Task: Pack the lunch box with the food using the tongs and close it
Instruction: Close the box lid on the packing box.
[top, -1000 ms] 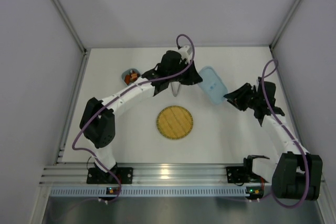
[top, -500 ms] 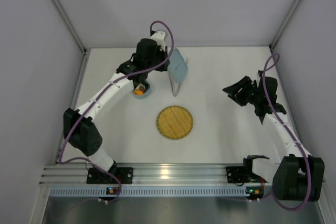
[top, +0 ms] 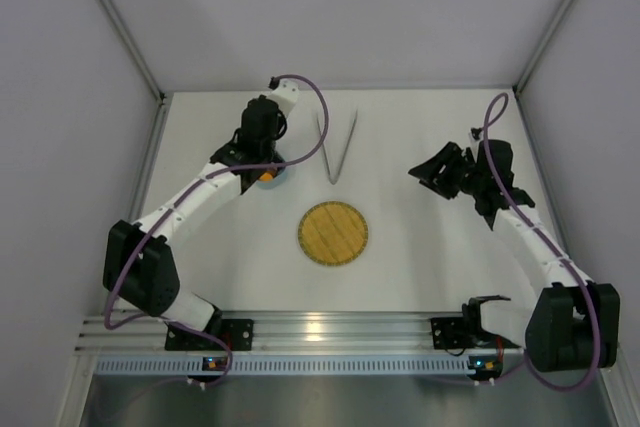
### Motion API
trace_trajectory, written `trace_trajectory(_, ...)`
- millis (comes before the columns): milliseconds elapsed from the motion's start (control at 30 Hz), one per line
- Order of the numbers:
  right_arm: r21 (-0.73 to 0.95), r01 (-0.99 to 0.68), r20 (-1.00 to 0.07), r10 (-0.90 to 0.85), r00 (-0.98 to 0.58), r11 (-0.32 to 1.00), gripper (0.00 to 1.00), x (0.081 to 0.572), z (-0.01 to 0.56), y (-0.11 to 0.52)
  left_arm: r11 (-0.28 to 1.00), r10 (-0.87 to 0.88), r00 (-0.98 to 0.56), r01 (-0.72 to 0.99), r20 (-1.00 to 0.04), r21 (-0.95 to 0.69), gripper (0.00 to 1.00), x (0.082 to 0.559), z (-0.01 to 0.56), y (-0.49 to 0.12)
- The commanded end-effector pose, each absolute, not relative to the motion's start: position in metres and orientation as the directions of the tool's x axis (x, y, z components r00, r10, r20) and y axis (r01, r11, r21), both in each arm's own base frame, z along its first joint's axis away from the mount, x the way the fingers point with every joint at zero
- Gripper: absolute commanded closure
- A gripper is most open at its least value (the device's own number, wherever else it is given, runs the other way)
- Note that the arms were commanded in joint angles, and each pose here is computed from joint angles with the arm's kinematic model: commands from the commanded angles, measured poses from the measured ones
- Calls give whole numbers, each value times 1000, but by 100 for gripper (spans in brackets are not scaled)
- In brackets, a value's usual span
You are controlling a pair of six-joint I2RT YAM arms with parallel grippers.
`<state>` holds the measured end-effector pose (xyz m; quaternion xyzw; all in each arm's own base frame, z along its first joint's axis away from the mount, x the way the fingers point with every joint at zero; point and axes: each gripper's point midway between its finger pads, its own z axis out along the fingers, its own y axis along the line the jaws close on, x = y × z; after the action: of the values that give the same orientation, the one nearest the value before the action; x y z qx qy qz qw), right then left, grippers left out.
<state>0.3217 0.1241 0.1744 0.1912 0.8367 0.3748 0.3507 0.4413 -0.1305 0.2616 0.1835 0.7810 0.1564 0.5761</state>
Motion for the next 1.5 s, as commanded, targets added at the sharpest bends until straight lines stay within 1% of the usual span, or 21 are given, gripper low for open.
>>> trace_trajectory(0, 760, -28, -497, 553, -669, 650, 50, 330, 192, 135, 871, 483, -141, -27, -864, 491, 100, 453, 308, -106)
trace_trajectory(33, 760, -26, -494, 552, -672, 649, 50, 329, 191, 136, 862, 501, -138, -3, -854, 506, 100, 453, 299, -106)
trace_trajectory(100, 762, -27, -492, 551, -674, 647, 50, 329, 188, 138, 851, 522, -87, -21, -849, 525, 100, 453, 305, -105)
trace_trajectory(233, 762, -27, -486, 543, -685, 647, 50, 326, 182, 141, 805, 590, -92, -10, -802, 594, 100, 454, 288, -98)
trace_trajectory(333, 763, -27, -484, 544, -685, 645, 51, 326, 180, 141, 799, 600, -77, 7, -796, 601, 100, 458, 282, -99)
trace_trajectory(467, 764, -31, -484, 540, -689, 645, 51, 323, 176, 143, 739, 673, -62, 14, -737, 673, 100, 457, 265, -97)
trace_trajectory(567, 769, -30, -478, 543, -691, 639, 51, 322, 173, 144, 733, 680, 2, 0, -733, 680, 100, 456, 269, -97)
trace_trajectory(733, 770, -32, -473, 537, -698, 637, 51, 321, 169, 148, 712, 701, 24, 28, -713, 701, 100, 453, 248, -96)
trace_trajectory(800, 770, -37, -476, 535, -698, 637, 51, 320, 169, 148, 721, 691, 50, 11, -721, 693, 100, 452, 251, -95)
trace_trajectory(1033, 772, -29, -468, 538, -701, 635, 51, 317, 163, 149, 678, 731, 51, 55, -680, 733, 100, 453, 228, -99)
trace_trajectory(1467, 771, -26, -468, 539, -701, 636, 51, 313, 159, 148, 629, 771, 23, 129, -637, 766, 100, 452, 198, -102)
